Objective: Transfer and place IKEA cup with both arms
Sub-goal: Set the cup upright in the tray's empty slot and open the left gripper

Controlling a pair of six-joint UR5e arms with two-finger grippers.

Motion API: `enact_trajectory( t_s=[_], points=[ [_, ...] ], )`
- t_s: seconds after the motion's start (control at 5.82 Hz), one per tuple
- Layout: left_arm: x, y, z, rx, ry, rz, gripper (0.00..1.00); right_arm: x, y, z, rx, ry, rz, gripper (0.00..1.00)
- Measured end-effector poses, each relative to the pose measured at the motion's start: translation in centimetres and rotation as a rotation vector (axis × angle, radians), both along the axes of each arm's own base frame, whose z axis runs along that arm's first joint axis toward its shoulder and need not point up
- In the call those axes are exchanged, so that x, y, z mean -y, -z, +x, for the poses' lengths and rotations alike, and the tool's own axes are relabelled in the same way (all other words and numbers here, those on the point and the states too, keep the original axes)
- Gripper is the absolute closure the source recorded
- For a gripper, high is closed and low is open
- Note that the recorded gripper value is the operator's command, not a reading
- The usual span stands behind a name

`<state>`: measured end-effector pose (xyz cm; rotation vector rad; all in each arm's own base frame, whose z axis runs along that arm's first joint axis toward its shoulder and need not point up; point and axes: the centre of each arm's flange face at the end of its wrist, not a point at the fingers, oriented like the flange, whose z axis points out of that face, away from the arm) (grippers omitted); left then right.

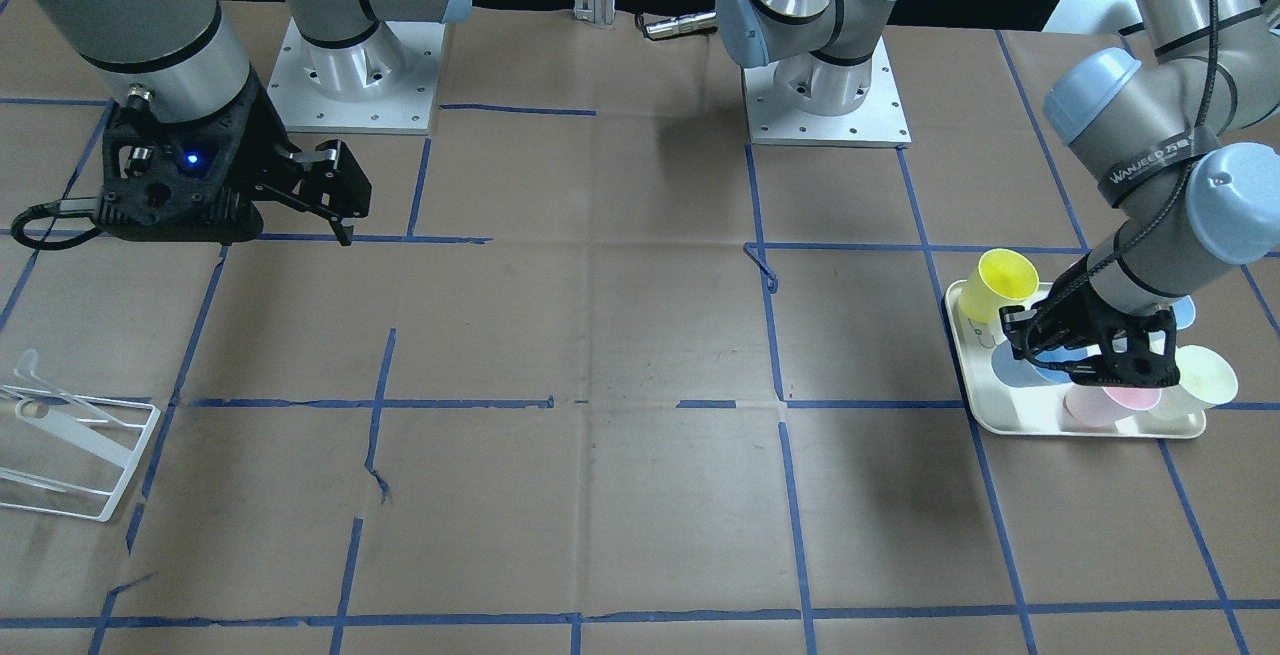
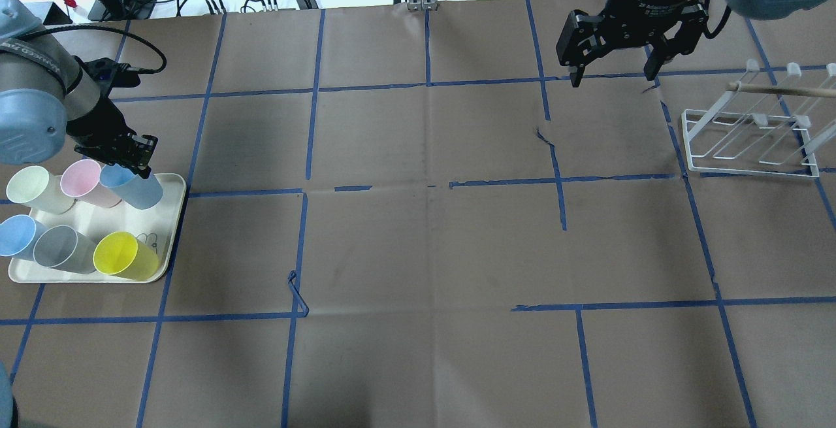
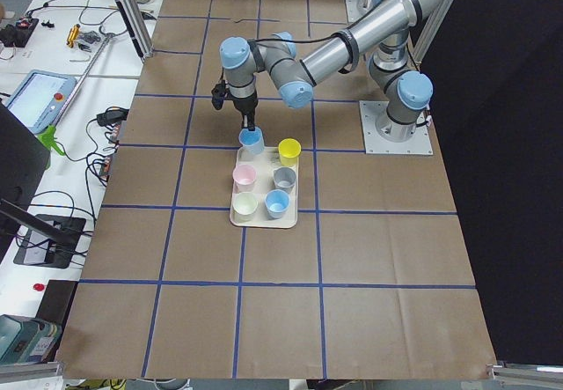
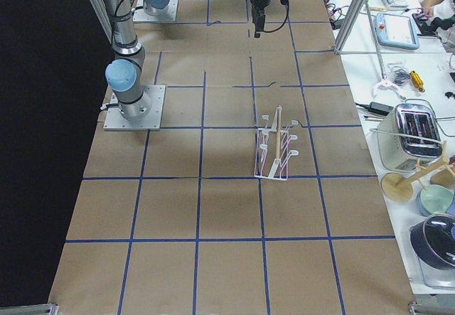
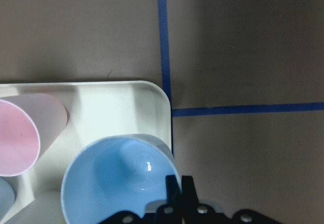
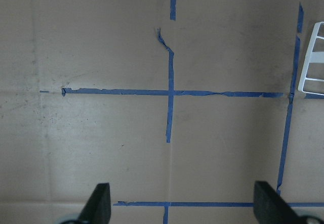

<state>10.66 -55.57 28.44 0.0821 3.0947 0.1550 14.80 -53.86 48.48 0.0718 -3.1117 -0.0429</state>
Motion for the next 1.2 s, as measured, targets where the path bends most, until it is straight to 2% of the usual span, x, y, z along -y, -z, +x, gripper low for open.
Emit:
enact_trajectory(
  t_s=[0.52,0.69,0.86,1.03,1.2],
  points=[
    [0.3,2.8,0.8,0.016,-0.003,0.050,0.94,-1.3,0.5,0.5,-0.001,-0.015,0.011,0.00],
    [0.4,3.2,0.9,0.014,-0.005,0.055,0.87,-2.0,0.5,0.4,-0.002,-0.012,-0.001,0.00],
    [0.4,3.5,0.8,0.012,-0.005,0.059,0.60,-2.1,0.3,0.4,-0.001,-0.010,-0.014,0.00],
    [0.4,3.6,0.8,0.011,-0.005,0.062,0.09,-2.0,0.2,0.3,0.000,-0.007,-0.020,0.00],
    [0.4,3.9,0.8,0.009,-0.004,0.067,0.02,-1.8,0.3,0.0,0.002,-0.001,-0.025,0.00]
  ],
)
